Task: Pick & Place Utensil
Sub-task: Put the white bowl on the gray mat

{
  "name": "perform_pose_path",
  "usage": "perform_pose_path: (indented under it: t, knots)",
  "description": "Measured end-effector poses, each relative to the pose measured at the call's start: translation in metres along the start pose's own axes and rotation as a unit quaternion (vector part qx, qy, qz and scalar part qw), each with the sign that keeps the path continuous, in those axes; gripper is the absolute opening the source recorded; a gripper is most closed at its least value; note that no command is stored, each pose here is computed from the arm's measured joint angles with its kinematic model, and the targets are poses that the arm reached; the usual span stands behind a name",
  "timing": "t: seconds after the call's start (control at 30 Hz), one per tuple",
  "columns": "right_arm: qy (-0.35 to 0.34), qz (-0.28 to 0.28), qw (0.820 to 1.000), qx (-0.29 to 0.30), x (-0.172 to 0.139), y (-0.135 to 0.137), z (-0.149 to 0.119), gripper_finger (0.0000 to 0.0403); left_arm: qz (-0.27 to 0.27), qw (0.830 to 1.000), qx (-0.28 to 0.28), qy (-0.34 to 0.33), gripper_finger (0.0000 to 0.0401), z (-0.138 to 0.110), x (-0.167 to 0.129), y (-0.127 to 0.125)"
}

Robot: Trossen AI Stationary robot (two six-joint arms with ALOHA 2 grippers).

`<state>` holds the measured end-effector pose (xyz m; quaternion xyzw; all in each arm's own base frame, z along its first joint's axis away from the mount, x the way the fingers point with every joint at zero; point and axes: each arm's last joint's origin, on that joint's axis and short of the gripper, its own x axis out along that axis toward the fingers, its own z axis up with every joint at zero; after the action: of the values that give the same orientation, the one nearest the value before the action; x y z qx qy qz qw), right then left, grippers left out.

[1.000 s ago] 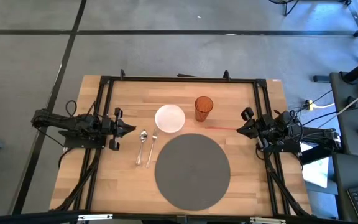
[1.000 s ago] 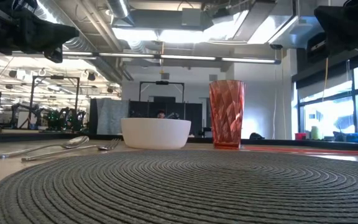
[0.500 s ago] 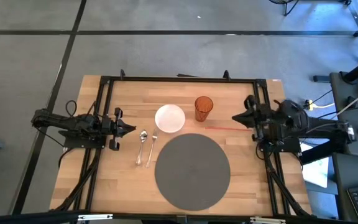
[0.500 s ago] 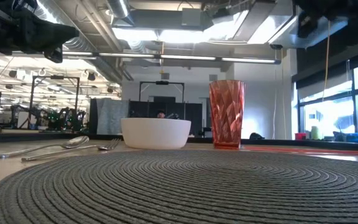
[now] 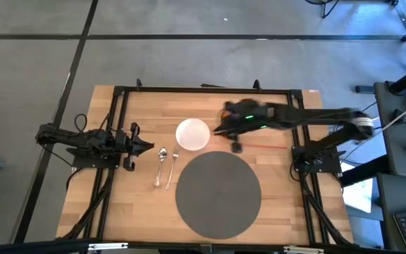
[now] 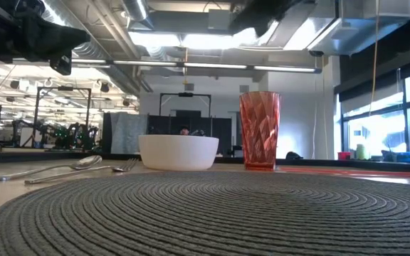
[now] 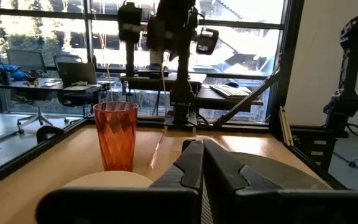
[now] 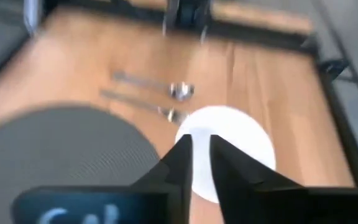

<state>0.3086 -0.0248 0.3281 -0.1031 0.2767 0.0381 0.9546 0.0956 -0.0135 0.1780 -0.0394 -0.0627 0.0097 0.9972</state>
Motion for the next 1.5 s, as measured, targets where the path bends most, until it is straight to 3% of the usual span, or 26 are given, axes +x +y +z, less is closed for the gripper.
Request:
perform_pose_path:
  t: [0.23, 0.37, 0.5, 1.1, 1.5]
  knots:
    - [0.100, 0.018, 0.987, -0.124, 0.079, 0.011, -0.008, 0.0165, 0.000, 1.000, -0.008, 0.000, 0.0008, 0.000, 0.000, 0.000]
    - [0.140, 0.002, 0.982, -0.129, 0.108, 0.010, -0.025, 0.0216, -0.001, 1.000, -0.017, 0.000, 0.0006, 0.000, 0.000, 0.000]
    - [0.150, 0.015, 0.979, -0.137, 0.124, 0.012, -0.034, 0.0243, -0.001, 1.000, -0.029, 0.000, 0.0008, 0.000, 0.000, 0.000]
    - [0.160, 0.045, 0.979, -0.119, 0.155, 0.017, -0.054, 0.0244, -0.009, 0.998, -0.066, 0.001, 0.0006, 0.000, 0.000, 0.000]
    - [0.161, 0.025, 0.983, -0.080, 0.162, 0.003, -0.061, 0.0244, -0.009, 0.997, -0.073, 0.001, 0.0008, 0.000, 0.000, 0.000]
